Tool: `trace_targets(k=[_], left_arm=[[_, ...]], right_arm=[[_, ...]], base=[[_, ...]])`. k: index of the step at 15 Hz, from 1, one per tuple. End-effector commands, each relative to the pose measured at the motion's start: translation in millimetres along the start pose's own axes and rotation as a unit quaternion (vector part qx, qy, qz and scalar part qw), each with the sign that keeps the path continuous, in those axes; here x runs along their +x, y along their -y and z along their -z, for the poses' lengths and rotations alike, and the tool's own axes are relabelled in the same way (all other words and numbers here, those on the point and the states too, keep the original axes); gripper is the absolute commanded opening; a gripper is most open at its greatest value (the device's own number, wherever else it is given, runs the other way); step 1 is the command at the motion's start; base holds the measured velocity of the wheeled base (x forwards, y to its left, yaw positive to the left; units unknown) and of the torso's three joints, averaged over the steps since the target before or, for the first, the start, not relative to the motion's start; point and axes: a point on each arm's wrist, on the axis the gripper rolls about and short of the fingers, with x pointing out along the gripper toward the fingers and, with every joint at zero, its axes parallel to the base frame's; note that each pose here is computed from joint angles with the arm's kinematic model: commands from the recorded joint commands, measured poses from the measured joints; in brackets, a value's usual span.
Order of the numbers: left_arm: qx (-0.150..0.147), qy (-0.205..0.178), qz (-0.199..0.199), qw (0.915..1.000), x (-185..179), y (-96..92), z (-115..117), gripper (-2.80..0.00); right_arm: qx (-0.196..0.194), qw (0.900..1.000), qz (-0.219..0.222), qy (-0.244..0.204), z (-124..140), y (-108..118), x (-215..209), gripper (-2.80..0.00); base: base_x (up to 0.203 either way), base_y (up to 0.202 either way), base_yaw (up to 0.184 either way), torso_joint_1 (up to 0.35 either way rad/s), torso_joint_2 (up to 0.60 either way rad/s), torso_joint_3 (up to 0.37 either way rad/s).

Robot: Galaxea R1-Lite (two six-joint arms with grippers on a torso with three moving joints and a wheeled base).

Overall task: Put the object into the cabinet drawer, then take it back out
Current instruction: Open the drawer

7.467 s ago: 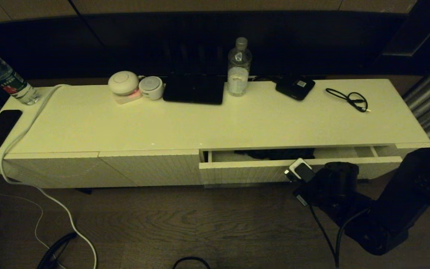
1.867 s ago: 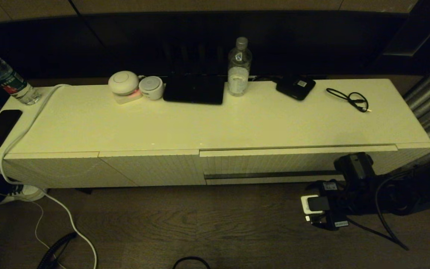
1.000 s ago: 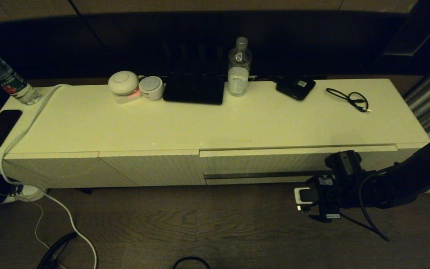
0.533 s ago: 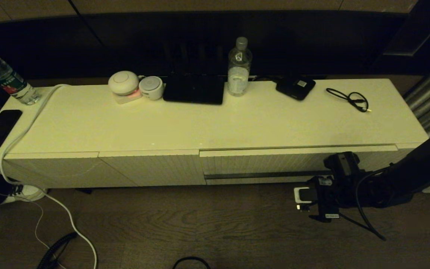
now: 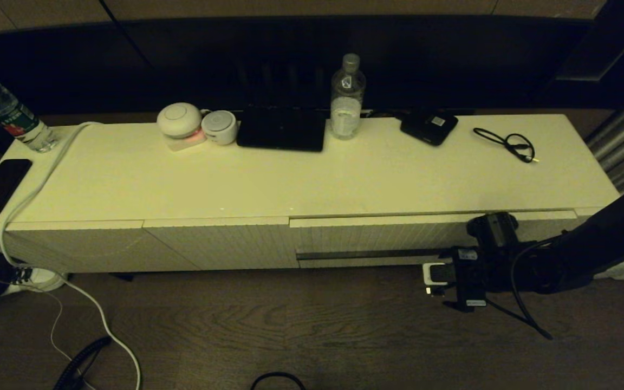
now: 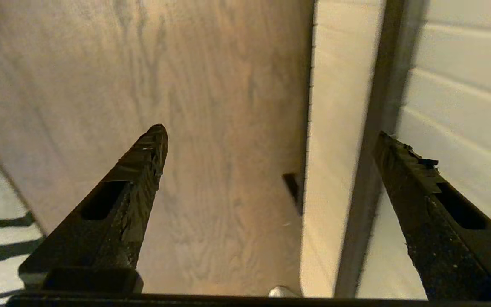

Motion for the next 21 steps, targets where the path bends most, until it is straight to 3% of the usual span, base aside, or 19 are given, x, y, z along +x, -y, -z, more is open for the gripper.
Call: trace_targets(k=[1,10,21], left_arm=[[-0.001,0.001,0.000,1.0000,-0.1,0.0,0.0,-2.80],[-0.001,0.001,0.000,1.0000,-0.1,0.0,0.0,-2.80],[-0.001,0.001,0.000,1.0000,-0.1,0.0,0.0,-2.80]], right_arm=[[-0.005,1.000,0.006,0.002,-1.4,3.0,0.8,0.00],[0.006,1.000,0.027,0.003,1.8,12.9,21.4,0.00],[0.010,1.000,0.021,0.000,4.0,10.9,30.8,0.00]], base=[[0.000,0.000,0.000,0.000,0.00,0.000],[0.000,0.000,0.000,0.000,0.00,0.000],[0.000,0.000,0.000,0.000,0.00,0.000]])
